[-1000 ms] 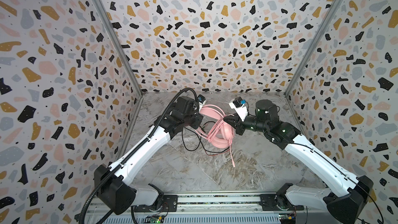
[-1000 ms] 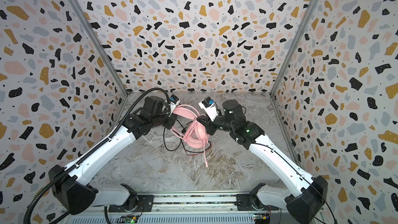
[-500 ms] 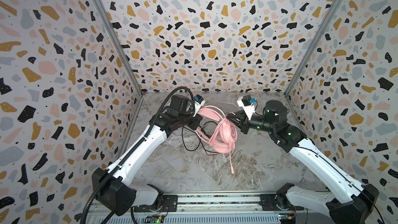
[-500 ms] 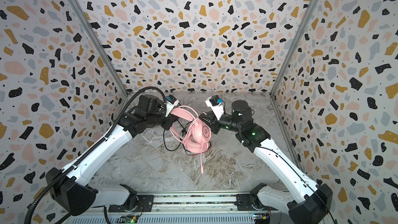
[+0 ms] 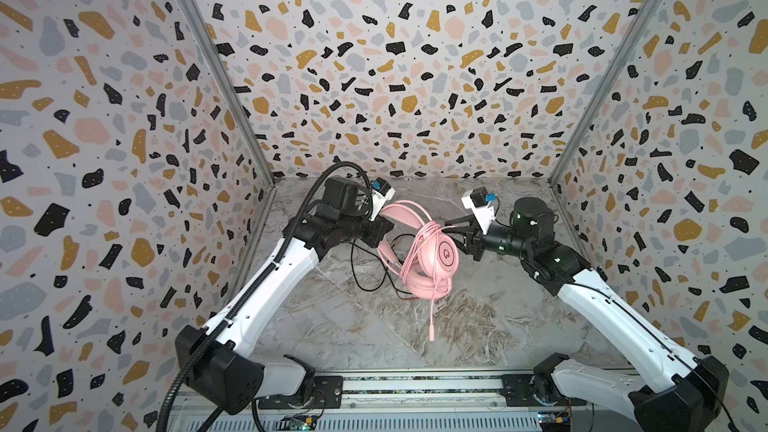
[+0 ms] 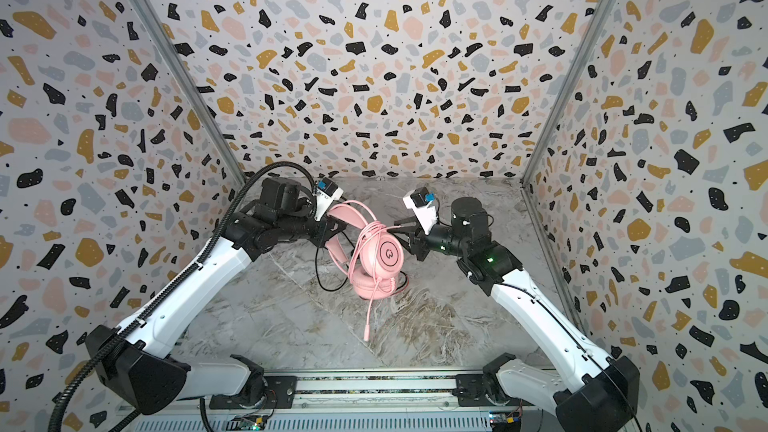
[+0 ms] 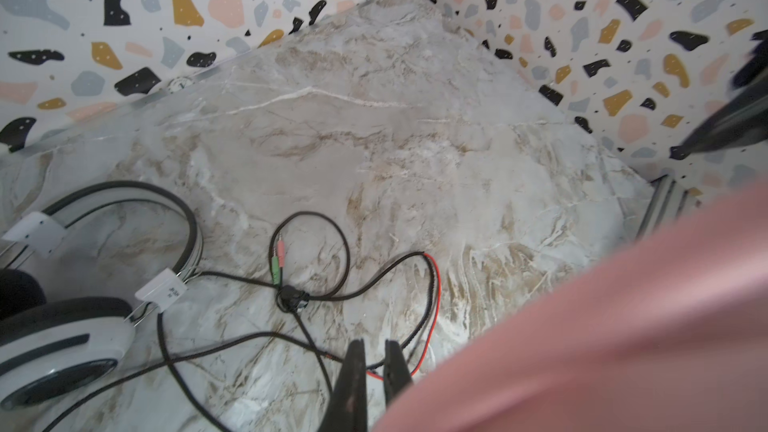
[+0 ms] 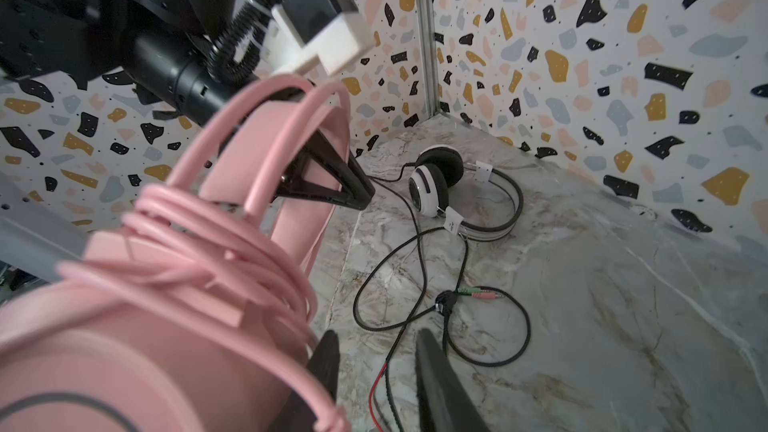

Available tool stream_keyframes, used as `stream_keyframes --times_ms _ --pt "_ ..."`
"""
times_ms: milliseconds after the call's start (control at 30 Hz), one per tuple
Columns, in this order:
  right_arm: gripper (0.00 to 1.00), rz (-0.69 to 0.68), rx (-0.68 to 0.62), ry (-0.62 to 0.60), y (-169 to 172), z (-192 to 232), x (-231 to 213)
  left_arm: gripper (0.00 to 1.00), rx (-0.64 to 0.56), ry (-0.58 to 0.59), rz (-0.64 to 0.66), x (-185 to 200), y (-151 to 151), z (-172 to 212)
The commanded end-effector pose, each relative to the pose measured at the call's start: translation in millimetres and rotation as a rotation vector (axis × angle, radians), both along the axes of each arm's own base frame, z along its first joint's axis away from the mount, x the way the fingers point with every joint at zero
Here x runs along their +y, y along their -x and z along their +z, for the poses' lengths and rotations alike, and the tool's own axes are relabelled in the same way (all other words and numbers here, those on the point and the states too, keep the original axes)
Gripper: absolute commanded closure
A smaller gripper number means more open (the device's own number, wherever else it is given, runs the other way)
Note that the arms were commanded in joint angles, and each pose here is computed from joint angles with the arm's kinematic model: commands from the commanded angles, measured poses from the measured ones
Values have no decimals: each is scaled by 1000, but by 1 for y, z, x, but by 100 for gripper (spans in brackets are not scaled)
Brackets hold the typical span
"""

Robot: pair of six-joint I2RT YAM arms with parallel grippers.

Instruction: Wrap the headphones

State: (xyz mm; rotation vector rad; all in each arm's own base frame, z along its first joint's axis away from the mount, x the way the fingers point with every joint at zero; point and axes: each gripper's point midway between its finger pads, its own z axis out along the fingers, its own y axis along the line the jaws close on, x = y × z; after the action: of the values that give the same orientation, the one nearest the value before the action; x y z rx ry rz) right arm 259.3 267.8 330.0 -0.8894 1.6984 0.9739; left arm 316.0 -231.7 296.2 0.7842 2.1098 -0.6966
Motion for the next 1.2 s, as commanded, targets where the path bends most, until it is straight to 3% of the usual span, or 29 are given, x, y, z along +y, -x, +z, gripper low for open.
stream_keyframes --times_ms 0,433,667,800,1000,1167 --pt "65 9 17 -19 2 1 -1 100 -74 148 -56 -18 1 50" --pt "63 -27 41 -35 -5 -7 -13 100 -7 150 -28 -20 -7 38" --pt "63 -218 126 -27 -34 -36 -46 100 39 170 92 -14 -28 25" --pt "63 -342 208 -14 -50 -64 -73 100 71 215 229 -9 -50 17" --pt "63 -533 279 -8 -63 -97 -118 100 128 234 574 19 -93 -12" --pt "63 -569 304 -5 -61 -117 -123 100 144 259 738 24 -120 -34"
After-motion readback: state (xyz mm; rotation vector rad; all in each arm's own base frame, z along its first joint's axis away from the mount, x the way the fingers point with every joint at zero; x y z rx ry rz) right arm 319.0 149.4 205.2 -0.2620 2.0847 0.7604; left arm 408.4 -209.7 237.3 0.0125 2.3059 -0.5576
